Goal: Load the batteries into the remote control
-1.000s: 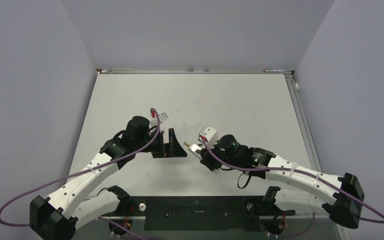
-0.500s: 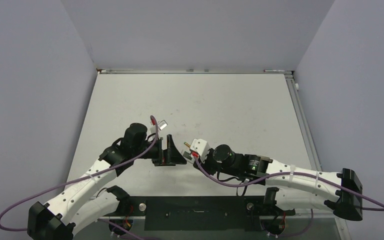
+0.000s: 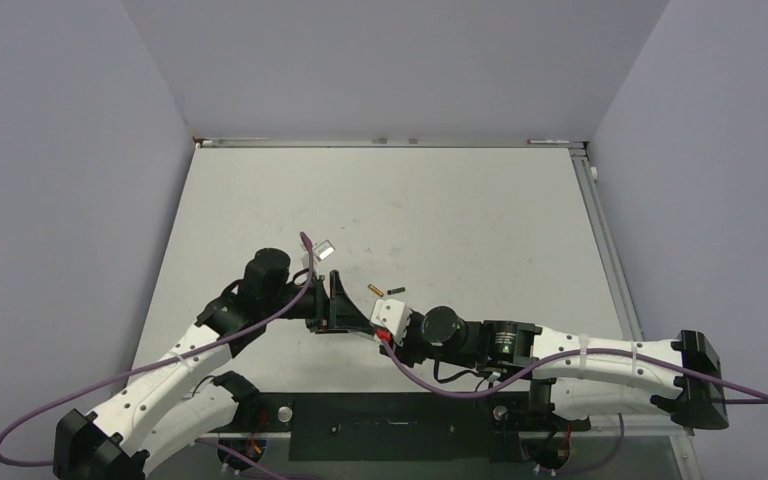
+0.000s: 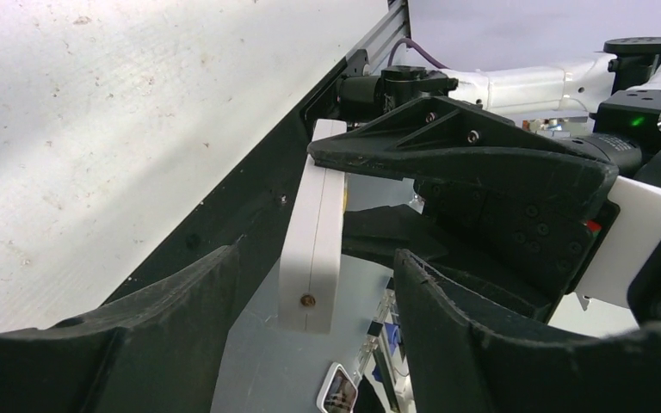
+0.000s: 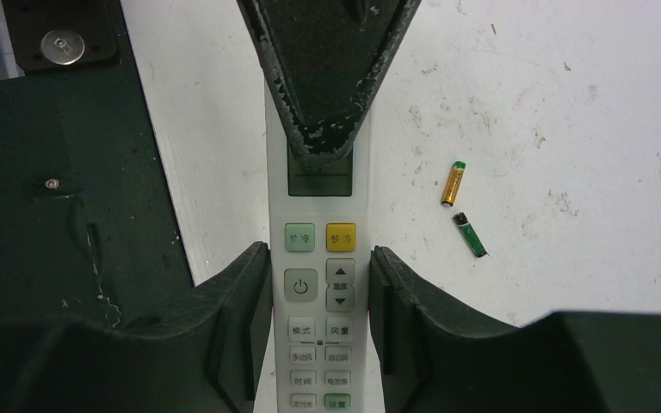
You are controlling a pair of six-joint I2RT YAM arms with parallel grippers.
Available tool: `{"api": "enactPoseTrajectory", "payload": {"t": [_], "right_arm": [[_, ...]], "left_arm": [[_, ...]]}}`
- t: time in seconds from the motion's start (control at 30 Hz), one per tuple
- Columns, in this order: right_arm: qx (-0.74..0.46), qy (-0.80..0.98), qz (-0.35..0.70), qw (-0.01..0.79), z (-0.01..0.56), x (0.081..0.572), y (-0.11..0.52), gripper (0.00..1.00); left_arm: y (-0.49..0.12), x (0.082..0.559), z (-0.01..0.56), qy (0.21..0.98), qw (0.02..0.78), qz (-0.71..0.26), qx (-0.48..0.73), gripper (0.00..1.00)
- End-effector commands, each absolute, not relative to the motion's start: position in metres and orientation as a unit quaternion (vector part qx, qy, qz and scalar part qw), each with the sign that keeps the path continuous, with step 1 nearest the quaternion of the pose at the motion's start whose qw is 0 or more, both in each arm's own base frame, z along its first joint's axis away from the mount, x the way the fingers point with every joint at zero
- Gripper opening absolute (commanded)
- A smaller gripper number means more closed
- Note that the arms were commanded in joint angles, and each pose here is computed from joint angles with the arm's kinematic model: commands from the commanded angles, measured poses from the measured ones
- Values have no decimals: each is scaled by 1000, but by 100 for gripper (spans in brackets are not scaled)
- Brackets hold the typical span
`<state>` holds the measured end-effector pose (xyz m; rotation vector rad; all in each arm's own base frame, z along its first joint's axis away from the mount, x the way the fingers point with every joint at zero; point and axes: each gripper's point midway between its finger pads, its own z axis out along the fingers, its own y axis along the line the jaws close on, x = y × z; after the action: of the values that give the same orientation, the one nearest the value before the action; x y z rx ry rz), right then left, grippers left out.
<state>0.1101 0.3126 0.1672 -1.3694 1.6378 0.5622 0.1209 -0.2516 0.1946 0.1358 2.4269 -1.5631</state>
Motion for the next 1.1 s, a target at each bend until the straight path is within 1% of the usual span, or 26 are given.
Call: {"api": "enactPoseTrajectory", "payload": {"t": [0.0,0.13,0.37,0.47,0.5,0.53,0.57,0.6,0.63,0.7,0.8,0.87,1.07], "right_arm": [[-528,640,243,503,207,117,328,9],[-528,638,243,506,208,116,329,9],[-531,633,244,507,211,113,332,9],[-537,632,245,503,210,111,334,9],[-537,630,245,504,211,110,334,9],[-539,629,246,503,211,109,335,9],[-540,629,244,503,210,109,336,9],[-541,628,243,503,210,109,336,9],[-543,628,240,503,209,109,336,10],[-546,629,234,501,207,109,336,15],[-553,629,223,499,203,107,334,32],[-555,629,211,502,204,107,333,40],[-553,623,173,526,209,108,330,53]], "left_arm": [[-255,120,208,813,137,-563,62,61],[-254,118,206,812,133,-564,63,55],[-255,116,205,809,129,-569,66,40],[-256,115,207,807,126,-573,68,32],[-256,115,207,806,126,-575,68,28],[-256,115,208,805,126,-576,69,22],[-257,115,208,804,126,-577,69,13],[-257,115,208,803,126,-578,68,2],[-257,115,209,802,126,-579,68,0],[-257,114,209,802,124,-581,65,0],[-256,114,207,804,119,-580,55,0],[-256,115,207,805,115,-581,47,0],[-254,117,212,802,116,-585,31,0]]}}
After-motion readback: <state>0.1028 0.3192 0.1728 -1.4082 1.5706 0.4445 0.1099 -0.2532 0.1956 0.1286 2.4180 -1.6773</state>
